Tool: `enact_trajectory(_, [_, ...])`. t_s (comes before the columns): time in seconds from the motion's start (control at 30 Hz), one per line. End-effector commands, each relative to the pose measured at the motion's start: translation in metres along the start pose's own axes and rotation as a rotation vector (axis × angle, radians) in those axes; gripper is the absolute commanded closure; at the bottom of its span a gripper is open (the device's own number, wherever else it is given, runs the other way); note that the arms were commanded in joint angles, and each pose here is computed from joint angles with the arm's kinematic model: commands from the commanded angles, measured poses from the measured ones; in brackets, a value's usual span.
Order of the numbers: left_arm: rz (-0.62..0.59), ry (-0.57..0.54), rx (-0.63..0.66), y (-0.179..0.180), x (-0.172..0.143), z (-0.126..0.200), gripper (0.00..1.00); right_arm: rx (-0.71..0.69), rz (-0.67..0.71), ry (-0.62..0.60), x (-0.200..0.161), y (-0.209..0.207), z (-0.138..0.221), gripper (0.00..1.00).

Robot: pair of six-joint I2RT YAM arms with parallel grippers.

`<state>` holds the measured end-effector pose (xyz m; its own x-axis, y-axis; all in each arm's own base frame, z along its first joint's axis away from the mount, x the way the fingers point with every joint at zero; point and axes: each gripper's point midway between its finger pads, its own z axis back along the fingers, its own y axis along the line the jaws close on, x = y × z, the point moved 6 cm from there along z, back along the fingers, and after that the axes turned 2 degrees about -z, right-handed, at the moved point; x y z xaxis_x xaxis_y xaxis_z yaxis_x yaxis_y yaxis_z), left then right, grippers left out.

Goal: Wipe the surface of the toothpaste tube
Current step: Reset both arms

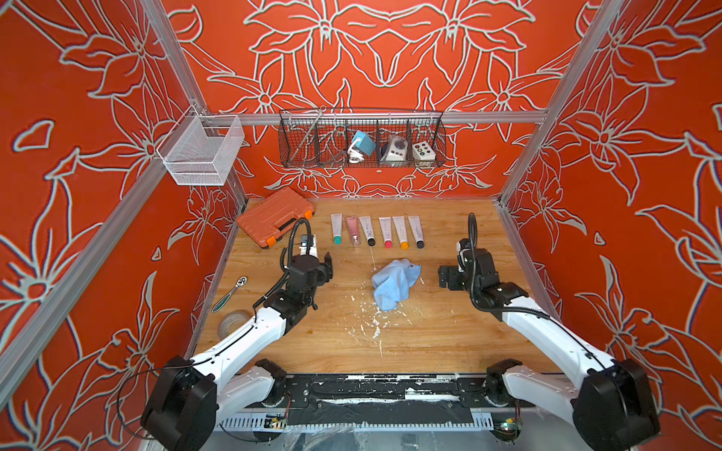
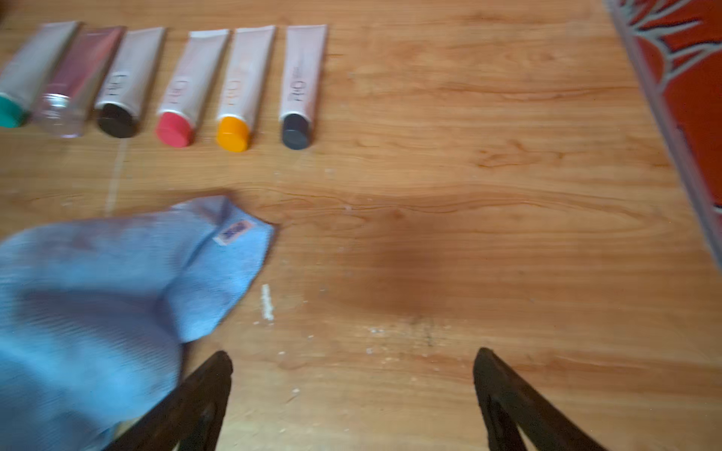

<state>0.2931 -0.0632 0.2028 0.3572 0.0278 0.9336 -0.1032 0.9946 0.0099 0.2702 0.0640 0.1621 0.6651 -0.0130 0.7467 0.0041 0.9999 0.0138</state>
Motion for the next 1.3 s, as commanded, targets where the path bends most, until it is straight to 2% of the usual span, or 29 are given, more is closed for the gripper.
enact_trajectory(0.0, [0.011,-0.068,0.178,0.034,0.004,-0.004,0.24,-0.194,-0.018,-0.181,0.020,-0.027,-0.002,0.02])
enact_trajectory(0.13, [-0.014,-0.086,0.267,0.058,-0.009,-0.007,0.23,-0.276,-0.019,-0.198,0.025,-0.048,-0.005,0.03])
enact_trajectory(0.27, [-0.002,-0.051,0.275,0.070,-0.024,-0.018,0.21,-0.363,-0.042,-0.216,0.020,-0.074,-0.016,0.02])
enact_trajectory(0.33, [-0.038,-0.034,0.265,0.070,-0.029,-0.025,0.20,-0.379,-0.082,-0.228,0.009,-0.086,-0.025,0.02])
enact_trajectory(0.43, [-0.057,-0.019,0.265,0.072,-0.035,-0.035,0.18,-0.358,-0.106,-0.282,0.002,-0.093,-0.037,0.03])
enact_trajectory(0.6, [0.049,0.044,0.249,0.090,-0.057,-0.049,0.18,-0.308,-0.065,-0.343,0.005,-0.093,-0.049,0.03])
enact_trajectory(0.8, [0.018,0.017,0.147,0.080,-0.068,-0.050,0.16,-0.238,-0.016,-0.321,0.006,-0.085,-0.057,0.03])
enact_trajectory(0.9, [-0.009,0.015,0.087,0.074,-0.077,-0.054,0.16,-0.170,0.016,-0.400,-0.003,-0.078,-0.061,0.03])
enact_trajectory(1.0, [-0.020,0.018,0.055,0.070,-0.079,-0.055,0.14,-0.191,0.007,-0.367,-0.006,-0.080,-0.059,0.03])
enact_trajectory(1.07, [-0.021,0.017,0.052,0.069,-0.079,-0.055,0.13,-0.188,0.006,-0.400,-0.005,-0.080,-0.060,0.02])
enact_trajectory(1.17, [-0.022,0.020,0.052,0.069,-0.079,-0.055,0.09,-0.190,0.010,-0.371,-0.006,-0.080,-0.060,0.03])
enact_trajectory(1.23, [-0.021,0.018,0.052,0.069,-0.079,-0.055,0.01,-0.189,0.010,-0.385,-0.005,-0.080,-0.060,0.03])
enact_trajectory(1.27, [-0.021,0.018,0.052,0.069,-0.079,-0.055,0.01,-0.190,0.010,-0.389,-0.006,-0.080,-0.060,0.03])
